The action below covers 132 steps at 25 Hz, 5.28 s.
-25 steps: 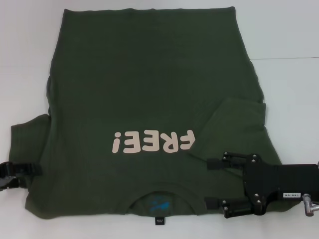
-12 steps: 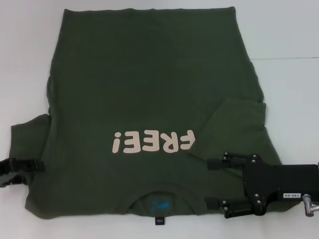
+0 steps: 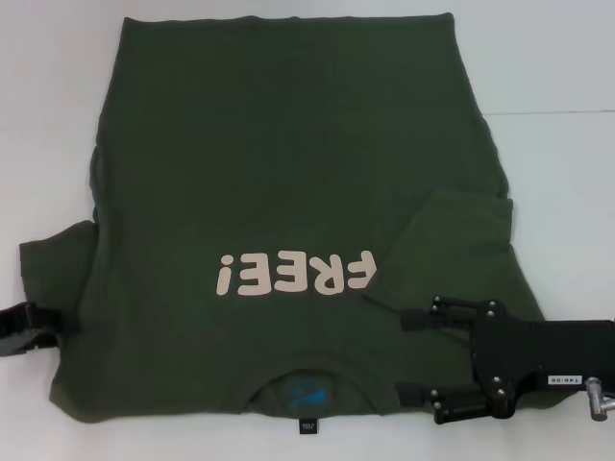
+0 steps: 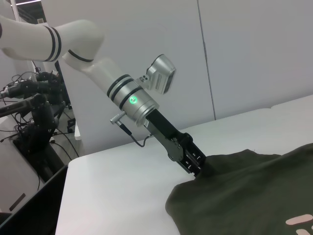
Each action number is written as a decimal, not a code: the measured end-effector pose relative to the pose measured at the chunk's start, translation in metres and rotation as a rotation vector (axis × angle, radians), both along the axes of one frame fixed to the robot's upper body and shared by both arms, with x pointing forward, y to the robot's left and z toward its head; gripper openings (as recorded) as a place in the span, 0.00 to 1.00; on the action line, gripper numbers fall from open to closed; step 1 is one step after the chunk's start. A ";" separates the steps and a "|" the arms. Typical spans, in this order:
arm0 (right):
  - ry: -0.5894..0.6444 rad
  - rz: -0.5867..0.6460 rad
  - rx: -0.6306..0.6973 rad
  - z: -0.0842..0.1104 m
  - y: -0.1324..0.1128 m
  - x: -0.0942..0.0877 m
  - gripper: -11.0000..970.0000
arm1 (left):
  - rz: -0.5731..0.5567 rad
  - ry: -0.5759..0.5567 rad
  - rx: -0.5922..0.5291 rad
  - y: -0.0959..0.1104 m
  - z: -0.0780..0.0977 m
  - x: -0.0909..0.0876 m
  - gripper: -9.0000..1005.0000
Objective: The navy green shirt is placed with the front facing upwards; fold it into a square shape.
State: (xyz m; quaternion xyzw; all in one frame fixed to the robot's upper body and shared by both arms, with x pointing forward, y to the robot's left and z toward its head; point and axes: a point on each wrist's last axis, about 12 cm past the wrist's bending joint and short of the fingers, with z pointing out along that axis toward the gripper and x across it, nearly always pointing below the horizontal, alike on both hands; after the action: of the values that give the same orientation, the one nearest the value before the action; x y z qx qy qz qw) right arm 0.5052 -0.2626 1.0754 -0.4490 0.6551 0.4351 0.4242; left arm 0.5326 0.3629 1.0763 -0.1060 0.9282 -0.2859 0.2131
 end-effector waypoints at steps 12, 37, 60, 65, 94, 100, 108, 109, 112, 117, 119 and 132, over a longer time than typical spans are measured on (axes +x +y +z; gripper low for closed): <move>0.002 0.000 0.001 0.000 0.000 0.000 0.96 | 0.010 -0.003 0.012 0.004 0.002 0.000 0.20; 0.017 0.001 0.021 -0.002 0.004 -0.001 0.90 | 0.143 -0.093 0.213 0.044 0.015 -0.004 0.10; -0.001 0.034 0.003 0.002 0.004 0.002 0.89 | 0.183 -0.115 0.340 0.060 0.028 0.000 0.11; -0.001 0.032 -0.002 0.002 0.005 0.002 0.93 | 0.161 -0.129 0.352 0.057 0.032 0.005 0.11; 0.004 0.020 0.001 0.001 0.005 0.002 0.95 | 0.015 -0.169 0.313 0.015 0.065 0.036 0.11; 0.007 0.016 0.002 0.000 0.004 0.001 0.95 | -0.042 -0.156 0.153 -0.015 0.067 0.043 0.11; 0.012 0.001 -0.003 -0.003 0.002 0.000 0.95 | -0.054 -0.167 -0.021 -0.039 0.053 0.055 0.11; 0.013 0.000 -0.003 -0.003 0.001 0.000 0.95 | -0.054 -0.165 -0.028 -0.041 0.051 0.057 0.11; 0.016 -0.004 -0.005 -0.004 0.000 -0.001 0.95 | -0.048 -0.161 -0.037 -0.048 0.043 0.061 0.11; 0.022 -0.007 -0.004 -0.005 -0.001 -0.003 0.95 | -0.045 -0.159 -0.042 -0.055 0.035 0.064 0.11; 0.022 -0.009 -0.004 -0.005 -0.001 -0.003 0.95 | -0.040 -0.160 -0.042 -0.057 0.031 0.065 0.11; 0.024 -0.017 -0.003 -0.006 -0.003 -0.004 0.95 | 0.005 -0.160 -0.103 -0.062 0.017 0.065 0.13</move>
State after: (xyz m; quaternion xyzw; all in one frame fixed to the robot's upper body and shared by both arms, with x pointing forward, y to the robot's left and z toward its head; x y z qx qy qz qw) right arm 0.5014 -0.2651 1.0695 -0.4388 0.6644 0.4361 0.4193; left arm 0.5973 0.3006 1.0930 -0.0960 0.8921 -0.3403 0.2814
